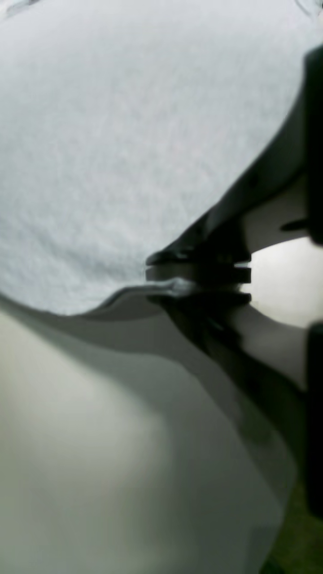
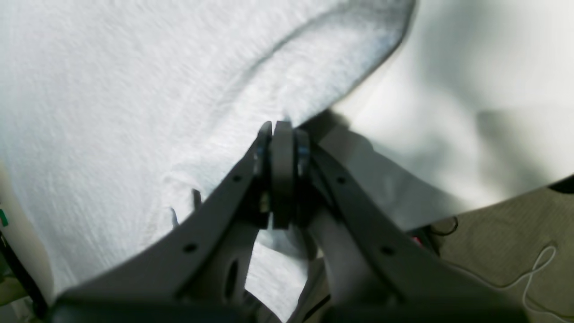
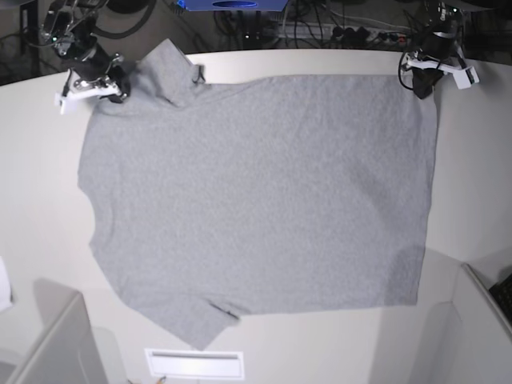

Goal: Fold the T-shirt properly
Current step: 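Close both grippers on the shirt's shoulder edges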

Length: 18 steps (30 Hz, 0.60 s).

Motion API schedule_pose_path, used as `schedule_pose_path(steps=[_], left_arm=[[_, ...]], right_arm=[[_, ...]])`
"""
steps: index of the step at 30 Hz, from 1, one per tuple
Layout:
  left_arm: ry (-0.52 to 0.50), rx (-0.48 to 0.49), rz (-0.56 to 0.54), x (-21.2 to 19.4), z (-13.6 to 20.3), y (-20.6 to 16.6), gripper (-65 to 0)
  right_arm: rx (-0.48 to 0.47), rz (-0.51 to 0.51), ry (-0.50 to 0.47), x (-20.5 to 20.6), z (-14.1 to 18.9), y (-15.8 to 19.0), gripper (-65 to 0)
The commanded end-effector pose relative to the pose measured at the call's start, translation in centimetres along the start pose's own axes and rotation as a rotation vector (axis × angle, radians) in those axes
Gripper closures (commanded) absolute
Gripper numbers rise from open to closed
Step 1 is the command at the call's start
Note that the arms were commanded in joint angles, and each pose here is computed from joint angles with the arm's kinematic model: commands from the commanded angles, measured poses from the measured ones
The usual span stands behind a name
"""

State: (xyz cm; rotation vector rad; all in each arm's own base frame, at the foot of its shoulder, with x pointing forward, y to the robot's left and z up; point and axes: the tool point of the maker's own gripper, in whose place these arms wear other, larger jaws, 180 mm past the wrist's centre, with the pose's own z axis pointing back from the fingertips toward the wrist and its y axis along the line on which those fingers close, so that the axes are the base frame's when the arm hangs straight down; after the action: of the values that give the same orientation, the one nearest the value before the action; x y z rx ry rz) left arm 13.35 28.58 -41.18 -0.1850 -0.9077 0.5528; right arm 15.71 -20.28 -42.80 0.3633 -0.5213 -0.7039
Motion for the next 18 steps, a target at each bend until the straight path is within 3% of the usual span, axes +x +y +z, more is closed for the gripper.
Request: schedule_pose_path(steps=[1, 6, 13, 18], left_arm=[[-0.033, -0.026, -0.028, 1.4, 0.4, -0.5, 0.0], [-0.06, -0.07, -0.051, 2.6, 0.7, -2.5, 0.0], [0.06, -0.13, -0.068, 2.5, -1.3, -5.1, 0.0], [0.045, -0.15, -0.072, 3.5, -2.0, -6.0, 0.0]], right_arm=[[0.021, 0.02, -0.035, 1.0, 0.5, 0.8, 0.0], [0.053, 0.054, -0.047, 2.0, 1.2, 2.5, 0.0], [0.103, 0.071, -0.009, 2.9, 0.7, 4.8, 0.0], [0.116, 0.077, -0.024, 3.6, 0.6, 5.4, 0.0]])
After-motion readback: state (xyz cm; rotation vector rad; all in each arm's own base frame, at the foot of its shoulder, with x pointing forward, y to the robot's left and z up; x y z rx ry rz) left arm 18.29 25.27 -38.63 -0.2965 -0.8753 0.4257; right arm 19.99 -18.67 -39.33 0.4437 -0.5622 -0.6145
